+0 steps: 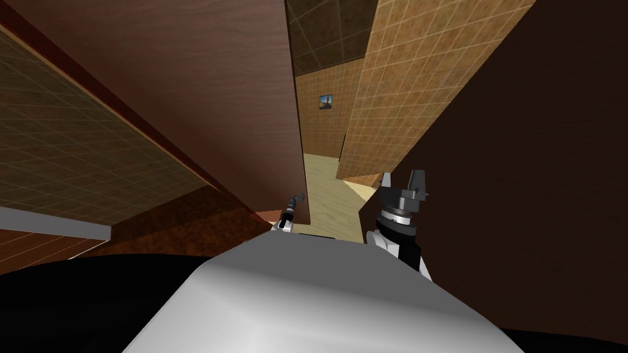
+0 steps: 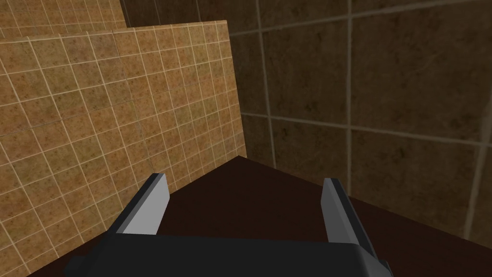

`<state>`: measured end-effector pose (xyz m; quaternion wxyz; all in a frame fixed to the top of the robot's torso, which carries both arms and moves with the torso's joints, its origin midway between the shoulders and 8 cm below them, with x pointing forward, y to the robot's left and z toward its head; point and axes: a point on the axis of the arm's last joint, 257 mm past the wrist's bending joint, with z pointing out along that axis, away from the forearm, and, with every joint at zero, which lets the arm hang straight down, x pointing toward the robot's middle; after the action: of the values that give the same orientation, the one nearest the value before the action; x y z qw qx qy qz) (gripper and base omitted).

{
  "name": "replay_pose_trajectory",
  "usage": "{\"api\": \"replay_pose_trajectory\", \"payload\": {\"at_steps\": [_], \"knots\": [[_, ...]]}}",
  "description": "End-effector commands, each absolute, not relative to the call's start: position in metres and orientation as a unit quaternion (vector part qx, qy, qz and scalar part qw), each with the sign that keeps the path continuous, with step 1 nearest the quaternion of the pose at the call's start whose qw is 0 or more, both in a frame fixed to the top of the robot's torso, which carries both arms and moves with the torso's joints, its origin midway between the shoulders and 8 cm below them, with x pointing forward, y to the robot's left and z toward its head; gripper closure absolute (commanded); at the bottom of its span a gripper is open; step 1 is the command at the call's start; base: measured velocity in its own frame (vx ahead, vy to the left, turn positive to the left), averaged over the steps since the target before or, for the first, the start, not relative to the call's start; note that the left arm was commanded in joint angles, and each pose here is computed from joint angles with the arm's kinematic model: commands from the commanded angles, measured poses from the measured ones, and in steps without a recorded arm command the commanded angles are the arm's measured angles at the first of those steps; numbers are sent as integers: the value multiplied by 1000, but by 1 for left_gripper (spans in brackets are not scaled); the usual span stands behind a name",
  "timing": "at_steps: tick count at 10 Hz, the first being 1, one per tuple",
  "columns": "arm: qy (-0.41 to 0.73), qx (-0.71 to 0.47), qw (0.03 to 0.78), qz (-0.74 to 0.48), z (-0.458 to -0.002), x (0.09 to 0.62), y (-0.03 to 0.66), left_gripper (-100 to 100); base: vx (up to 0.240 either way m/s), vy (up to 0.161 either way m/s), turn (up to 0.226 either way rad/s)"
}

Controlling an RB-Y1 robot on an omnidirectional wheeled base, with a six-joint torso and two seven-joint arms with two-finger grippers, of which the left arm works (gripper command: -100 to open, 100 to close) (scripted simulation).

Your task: Push the door open

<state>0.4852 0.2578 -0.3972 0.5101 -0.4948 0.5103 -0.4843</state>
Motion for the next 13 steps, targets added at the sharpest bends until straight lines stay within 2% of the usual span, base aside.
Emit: {"api": "replay_pose_trajectory", "payload": {"at_steps": [1, 6, 13], "knots": [[506, -493, 519, -481, -390, 488, 267, 100, 58, -30, 3], [495, -503, 527, -474, -389, 487, 280, 100, 73, -52, 36], [467, -530, 541, -458, -390, 484, 304, 100, 118, -70, 53]]}}
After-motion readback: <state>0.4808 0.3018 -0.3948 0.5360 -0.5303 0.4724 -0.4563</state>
